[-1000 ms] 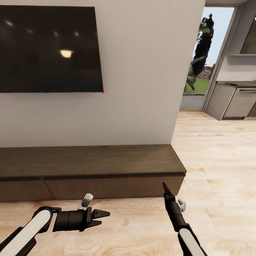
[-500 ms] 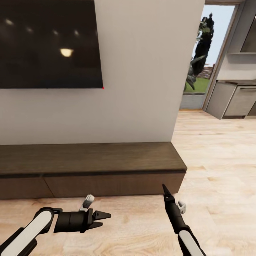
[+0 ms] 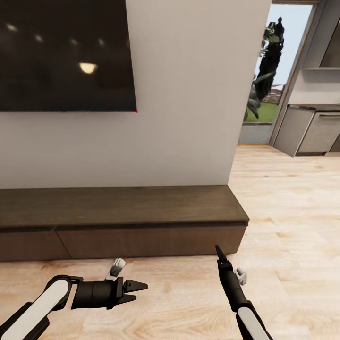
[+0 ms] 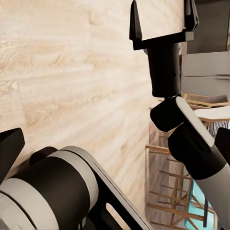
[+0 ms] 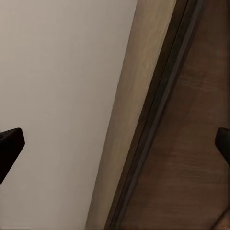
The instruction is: Place each of the two pumpkins and all three candles from the living room inside a cabinet in the living room (use any cabinet), then make sure every cabinet is closed, and position the cauldron so it is next to a table in the living room.
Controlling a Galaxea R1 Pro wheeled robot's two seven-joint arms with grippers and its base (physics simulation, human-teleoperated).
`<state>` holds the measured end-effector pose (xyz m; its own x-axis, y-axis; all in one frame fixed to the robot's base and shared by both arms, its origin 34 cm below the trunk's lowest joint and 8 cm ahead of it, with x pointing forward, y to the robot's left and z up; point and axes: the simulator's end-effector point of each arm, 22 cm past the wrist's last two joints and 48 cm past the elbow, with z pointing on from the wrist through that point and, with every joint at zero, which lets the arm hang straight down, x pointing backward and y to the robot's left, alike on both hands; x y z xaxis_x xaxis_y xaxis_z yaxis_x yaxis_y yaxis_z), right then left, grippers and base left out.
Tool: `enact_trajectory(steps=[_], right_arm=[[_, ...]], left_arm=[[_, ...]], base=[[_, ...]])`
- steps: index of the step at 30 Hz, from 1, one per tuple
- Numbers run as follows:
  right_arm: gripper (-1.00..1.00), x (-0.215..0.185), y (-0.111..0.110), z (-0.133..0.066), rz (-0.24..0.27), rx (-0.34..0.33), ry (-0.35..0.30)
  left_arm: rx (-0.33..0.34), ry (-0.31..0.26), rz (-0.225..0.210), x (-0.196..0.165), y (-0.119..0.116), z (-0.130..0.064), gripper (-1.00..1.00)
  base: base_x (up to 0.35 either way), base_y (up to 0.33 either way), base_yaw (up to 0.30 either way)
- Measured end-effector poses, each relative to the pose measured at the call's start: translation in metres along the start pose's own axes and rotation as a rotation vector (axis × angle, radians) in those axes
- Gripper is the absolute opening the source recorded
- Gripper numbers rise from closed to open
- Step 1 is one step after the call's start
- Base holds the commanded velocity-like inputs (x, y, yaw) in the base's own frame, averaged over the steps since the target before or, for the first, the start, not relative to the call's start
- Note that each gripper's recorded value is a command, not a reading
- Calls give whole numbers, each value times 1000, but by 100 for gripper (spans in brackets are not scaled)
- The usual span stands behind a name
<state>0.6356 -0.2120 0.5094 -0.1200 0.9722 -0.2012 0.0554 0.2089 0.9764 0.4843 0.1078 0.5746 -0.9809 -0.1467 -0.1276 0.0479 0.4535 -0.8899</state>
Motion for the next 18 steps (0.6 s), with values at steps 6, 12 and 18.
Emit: enact_trajectory(steps=[6,12,18], right_arm=[[100,3,-13,-2,0,-3,1],[100,7,-26,-5,1,-3,1],[100,10,-40,-7,1,-2,1]], left_arm=[[0,0,0,5,12,5,100],[0,0,1,10,23,11,100],[0,0,1,15,35,16,100]], base=[[0,0,0],[0,0,0],[0,0,0]])
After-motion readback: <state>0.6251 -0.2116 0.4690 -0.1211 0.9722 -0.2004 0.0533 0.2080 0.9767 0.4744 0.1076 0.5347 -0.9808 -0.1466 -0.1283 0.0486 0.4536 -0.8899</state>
